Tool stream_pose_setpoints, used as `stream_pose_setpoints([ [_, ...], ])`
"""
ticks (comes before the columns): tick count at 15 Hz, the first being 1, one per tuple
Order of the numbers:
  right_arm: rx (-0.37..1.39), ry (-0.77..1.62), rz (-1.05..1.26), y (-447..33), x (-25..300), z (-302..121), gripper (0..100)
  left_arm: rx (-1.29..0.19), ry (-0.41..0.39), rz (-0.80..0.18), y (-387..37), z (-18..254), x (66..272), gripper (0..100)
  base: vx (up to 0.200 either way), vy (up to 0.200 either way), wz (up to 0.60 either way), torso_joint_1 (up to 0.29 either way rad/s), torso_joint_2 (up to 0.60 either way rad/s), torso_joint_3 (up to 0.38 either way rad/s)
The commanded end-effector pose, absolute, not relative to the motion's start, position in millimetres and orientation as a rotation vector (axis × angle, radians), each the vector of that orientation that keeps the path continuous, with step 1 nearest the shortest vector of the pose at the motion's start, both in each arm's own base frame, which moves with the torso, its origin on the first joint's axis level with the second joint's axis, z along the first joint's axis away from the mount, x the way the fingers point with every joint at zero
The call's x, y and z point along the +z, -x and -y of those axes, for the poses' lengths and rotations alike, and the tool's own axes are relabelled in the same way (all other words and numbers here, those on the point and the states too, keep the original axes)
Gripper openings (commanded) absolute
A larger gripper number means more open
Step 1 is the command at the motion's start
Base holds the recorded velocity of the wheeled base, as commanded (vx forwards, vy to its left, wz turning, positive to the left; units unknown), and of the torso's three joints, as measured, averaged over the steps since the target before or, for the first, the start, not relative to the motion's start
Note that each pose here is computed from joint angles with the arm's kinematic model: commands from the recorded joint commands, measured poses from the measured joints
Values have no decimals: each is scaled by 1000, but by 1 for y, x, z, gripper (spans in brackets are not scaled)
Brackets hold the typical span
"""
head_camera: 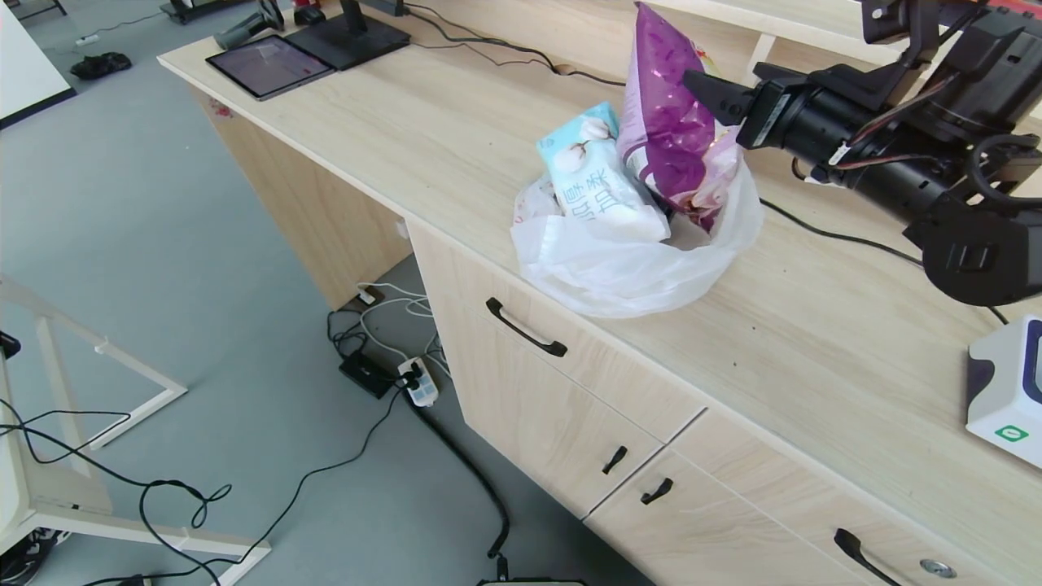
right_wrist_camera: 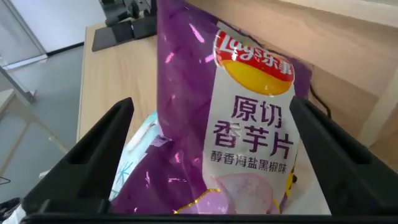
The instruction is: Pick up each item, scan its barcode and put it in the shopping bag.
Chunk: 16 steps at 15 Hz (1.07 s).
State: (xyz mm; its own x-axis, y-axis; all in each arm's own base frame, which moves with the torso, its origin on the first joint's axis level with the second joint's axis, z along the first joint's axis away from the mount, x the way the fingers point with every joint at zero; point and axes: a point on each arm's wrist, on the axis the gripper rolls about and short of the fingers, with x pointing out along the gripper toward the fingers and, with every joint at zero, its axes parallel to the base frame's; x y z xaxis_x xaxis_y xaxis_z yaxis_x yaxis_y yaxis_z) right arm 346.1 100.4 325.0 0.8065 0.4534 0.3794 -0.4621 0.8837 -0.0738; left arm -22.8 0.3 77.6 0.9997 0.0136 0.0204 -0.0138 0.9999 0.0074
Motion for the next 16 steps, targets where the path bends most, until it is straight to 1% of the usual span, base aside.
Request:
stream_pose_setpoints([
  [1, 461, -7, 417, -331, 330, -86, 100, 14, -8, 21, 23, 0, 78, 100, 0, 0, 0, 0, 0, 0],
  [5, 455, 10, 390, -311, 321, -80, 100, 15, -8, 21, 23, 0, 78, 100, 0, 0, 0, 0, 0, 0],
  [7, 455, 25, 407, -300, 327, -78, 100, 14, -8, 21, 23, 0, 78, 100, 0, 0, 0, 0, 0, 0],
  [10, 511, 66, 405, -263, 323, -89, 100, 15, -8, 21, 23, 0, 78, 100, 0, 0, 0, 0, 0, 0],
  [11, 536, 101, 373, -235, 308, -94, 100, 14, -8, 21, 23, 0, 78, 100, 0, 0, 0, 0, 0, 0],
  [12, 511, 123, 342, -216, 296, -92, 100, 14, -8, 21, 23, 0, 78, 100, 0, 0, 0, 0, 0, 0],
  [14, 501, 138, 238, -181, 260, -94, 100, 14, -8, 21, 23, 0, 78, 100, 0, 0, 0, 0, 0, 0],
  [15, 497, 156, 180, -169, 241, -95, 100, 15, -8, 21, 23, 0, 78, 100, 0, 0, 0, 0, 0, 0],
  [16, 517, 183, 92, -156, 213, -97, 100, 14, -8, 21, 23, 0, 78, 100, 0, 0, 0, 0, 0, 0],
])
